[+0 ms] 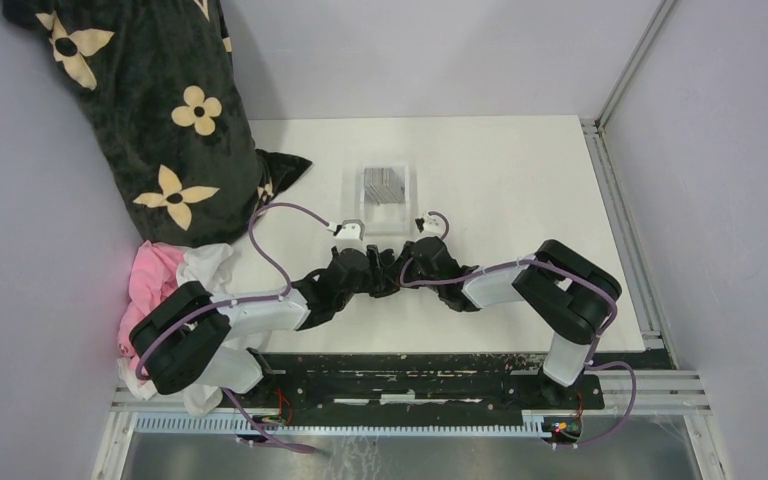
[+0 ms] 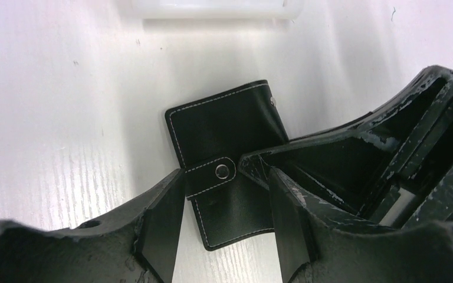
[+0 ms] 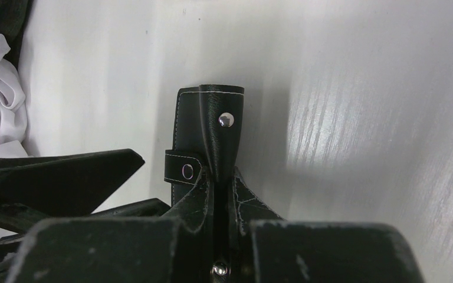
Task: Put the credit cards into the card holder
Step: Open the card holder at the center of the board.
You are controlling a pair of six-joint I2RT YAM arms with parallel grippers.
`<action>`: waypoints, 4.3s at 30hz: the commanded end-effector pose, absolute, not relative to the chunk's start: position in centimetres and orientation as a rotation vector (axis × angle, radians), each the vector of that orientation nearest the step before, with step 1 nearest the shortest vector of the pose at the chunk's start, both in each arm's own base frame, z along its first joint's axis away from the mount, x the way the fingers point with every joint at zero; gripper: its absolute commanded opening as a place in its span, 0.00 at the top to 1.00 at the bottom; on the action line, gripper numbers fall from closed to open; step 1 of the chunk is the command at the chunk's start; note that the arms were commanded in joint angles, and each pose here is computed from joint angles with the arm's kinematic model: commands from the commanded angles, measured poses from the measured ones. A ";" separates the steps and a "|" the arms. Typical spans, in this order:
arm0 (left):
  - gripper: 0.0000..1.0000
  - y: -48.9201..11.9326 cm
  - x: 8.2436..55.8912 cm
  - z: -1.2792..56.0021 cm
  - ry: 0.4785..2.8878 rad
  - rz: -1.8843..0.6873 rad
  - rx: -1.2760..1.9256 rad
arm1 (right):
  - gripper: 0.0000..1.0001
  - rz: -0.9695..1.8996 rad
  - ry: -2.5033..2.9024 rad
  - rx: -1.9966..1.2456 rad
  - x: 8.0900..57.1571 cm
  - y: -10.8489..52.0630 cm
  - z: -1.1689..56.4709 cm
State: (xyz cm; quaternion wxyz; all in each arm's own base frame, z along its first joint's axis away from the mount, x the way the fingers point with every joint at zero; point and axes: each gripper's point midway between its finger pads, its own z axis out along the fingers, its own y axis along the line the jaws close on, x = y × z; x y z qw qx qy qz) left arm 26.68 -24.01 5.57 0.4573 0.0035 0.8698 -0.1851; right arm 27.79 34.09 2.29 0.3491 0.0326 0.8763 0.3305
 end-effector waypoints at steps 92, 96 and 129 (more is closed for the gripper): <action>0.65 -24.0 28.0 1.5 1.825 0.041 0.322 | 0.99 0.746 2.384 0.005 25.2 32.6 1.2; 0.69 -23.5 28.6 2.1 1.826 0.008 0.250 | 0.99 0.751 2.388 0.033 25.4 32.0 0.9; 0.55 -17.0 30.6 3.1 1.921 -0.202 -0.189 | 0.99 0.759 2.407 0.090 26.1 30.3 -0.4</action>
